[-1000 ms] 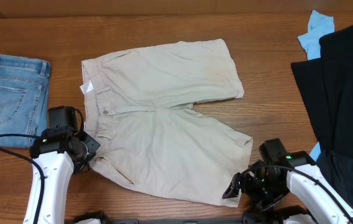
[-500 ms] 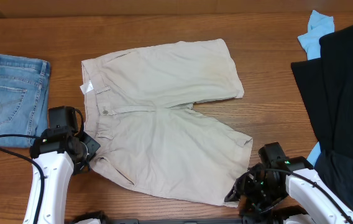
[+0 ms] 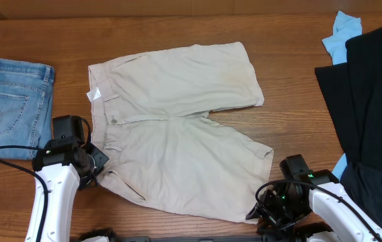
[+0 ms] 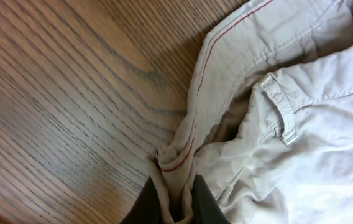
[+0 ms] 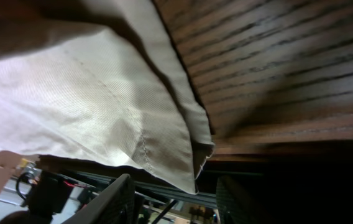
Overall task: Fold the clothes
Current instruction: 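Grasp the bottom left and right corners of the shorts with both grippers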
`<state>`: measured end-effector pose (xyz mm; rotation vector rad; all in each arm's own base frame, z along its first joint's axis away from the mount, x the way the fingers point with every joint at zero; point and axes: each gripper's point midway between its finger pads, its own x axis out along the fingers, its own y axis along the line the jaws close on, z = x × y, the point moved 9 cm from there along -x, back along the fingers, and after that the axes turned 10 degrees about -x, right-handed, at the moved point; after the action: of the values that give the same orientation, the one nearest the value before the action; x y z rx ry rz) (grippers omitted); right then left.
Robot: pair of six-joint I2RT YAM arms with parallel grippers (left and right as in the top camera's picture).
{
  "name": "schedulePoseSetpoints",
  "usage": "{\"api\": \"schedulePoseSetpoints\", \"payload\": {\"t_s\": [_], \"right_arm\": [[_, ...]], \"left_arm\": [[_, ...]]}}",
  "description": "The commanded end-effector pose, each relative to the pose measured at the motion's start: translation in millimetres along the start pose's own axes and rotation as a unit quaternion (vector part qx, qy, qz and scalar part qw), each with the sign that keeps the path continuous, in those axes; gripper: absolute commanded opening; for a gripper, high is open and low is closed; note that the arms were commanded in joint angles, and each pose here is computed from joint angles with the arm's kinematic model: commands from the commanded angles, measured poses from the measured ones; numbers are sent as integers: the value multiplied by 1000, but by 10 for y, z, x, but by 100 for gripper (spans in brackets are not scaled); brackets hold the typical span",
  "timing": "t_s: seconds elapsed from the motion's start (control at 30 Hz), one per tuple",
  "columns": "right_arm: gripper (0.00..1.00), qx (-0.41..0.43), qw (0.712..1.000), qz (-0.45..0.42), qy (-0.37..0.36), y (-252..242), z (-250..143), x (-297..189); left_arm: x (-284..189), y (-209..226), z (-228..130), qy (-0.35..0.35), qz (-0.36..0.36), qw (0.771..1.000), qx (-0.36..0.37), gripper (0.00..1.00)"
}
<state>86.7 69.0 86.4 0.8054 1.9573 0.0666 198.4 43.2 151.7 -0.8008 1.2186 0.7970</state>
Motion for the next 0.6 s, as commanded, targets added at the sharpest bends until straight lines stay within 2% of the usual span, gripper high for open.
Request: {"api": "schedulePoseSetpoints", "payload": {"t_s": [0.0,0.23,0.33,0.53,0.57], "right_arm": [[51,50,999,-9,-8,-20,11,13],[51,85,996,-3,-14,-5,35,14],[46,91,996,-2,-15,6,73,31],[46,90,996,-20,1,7,135,125],[43,89,996,-22,3,10,140,137]], "left_arm": [[-94,-44,40,-11,-16,1000,14,7],[-93,-43,37,-9,-16,1000,17,8],[-93,-43,37,-9,-16,1000,17,8],[-93,-43,38,-10,-16,1000,17,9],[-93,-43,38,-10,-16,1000,17,9]]}}
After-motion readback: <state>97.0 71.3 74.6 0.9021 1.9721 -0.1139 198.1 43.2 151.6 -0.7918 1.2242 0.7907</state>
